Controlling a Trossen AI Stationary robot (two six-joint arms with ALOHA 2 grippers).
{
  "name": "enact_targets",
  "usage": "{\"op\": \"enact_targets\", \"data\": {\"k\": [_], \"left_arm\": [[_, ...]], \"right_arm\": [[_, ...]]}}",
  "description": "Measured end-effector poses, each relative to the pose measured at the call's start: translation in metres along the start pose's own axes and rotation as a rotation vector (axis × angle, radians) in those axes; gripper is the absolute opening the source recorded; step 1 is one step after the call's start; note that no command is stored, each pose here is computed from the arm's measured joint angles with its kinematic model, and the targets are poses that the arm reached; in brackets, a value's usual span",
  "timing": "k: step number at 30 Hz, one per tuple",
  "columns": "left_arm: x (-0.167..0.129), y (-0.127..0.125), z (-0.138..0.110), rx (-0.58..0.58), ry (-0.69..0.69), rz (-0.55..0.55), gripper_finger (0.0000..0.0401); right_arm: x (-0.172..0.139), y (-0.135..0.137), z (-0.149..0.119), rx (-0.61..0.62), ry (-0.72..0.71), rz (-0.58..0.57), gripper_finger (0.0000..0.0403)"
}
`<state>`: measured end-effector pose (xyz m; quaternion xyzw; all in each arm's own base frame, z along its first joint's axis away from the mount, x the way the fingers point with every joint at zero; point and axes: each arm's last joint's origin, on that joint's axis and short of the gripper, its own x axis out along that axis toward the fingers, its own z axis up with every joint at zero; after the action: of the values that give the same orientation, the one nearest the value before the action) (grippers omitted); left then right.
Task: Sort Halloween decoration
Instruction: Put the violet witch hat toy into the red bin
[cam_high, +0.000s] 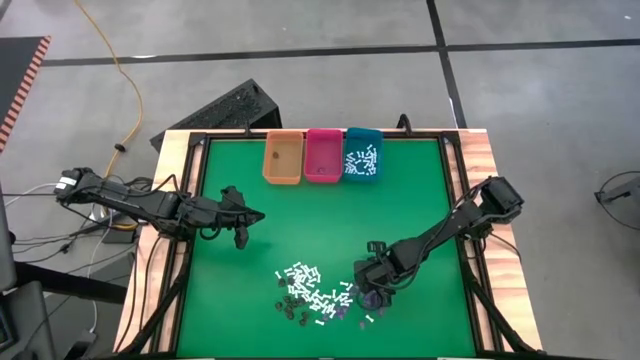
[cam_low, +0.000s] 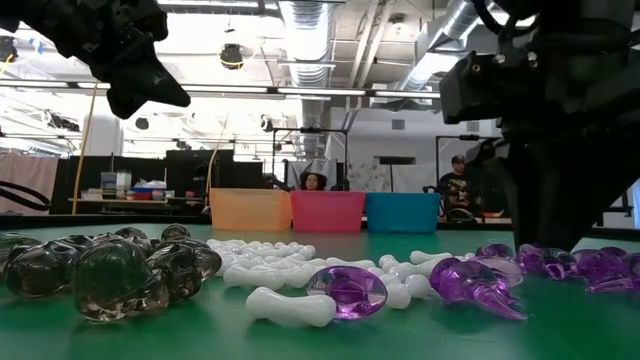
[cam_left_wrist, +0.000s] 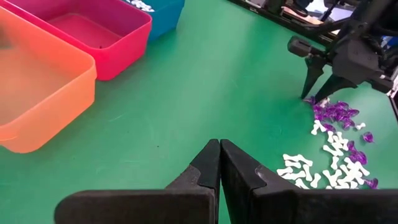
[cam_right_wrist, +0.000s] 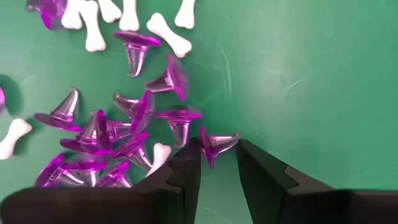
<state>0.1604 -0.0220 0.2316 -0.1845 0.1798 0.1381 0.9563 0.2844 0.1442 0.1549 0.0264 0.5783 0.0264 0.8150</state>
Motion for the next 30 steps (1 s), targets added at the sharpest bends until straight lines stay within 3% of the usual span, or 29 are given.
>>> {"op": "enact_targets", "data": {"k": [4, 10, 18, 23, 30], "left_arm": [[0.000, 0.000, 0.000, -0.001, -0.001, 0.002, 0.0000], [0.000, 0.000, 0.000, 0.000, -0.001, 0.002, 0.0000], [0.000, 0.000, 0.000, -0.001, 0.003, -0.006, 0.0000], [0.000, 0.000, 0.000, 0.002, 0.003, -0.005, 0.0000], [0.000, 0.000, 0.000, 0.004, 0.003, -0.004, 0.0000]], "right_arm": [[0.001, 0.000, 0.000, 0.001, -0.011, 0.001, 0.0102], [0.001, -0.004, 0.003, 0.016, -0.019, 0.000, 0.0022], [-0.016, -0.024, 0.018, 0.040, -0.083, 0.014, 0.0018], [-0.038, -0.055, 0.034, 0.040, -0.169, -0.011, 0.0016], [-0.066, -0.125, 0.062, 0.051, -0.295, -0.169, 0.0017]]}}
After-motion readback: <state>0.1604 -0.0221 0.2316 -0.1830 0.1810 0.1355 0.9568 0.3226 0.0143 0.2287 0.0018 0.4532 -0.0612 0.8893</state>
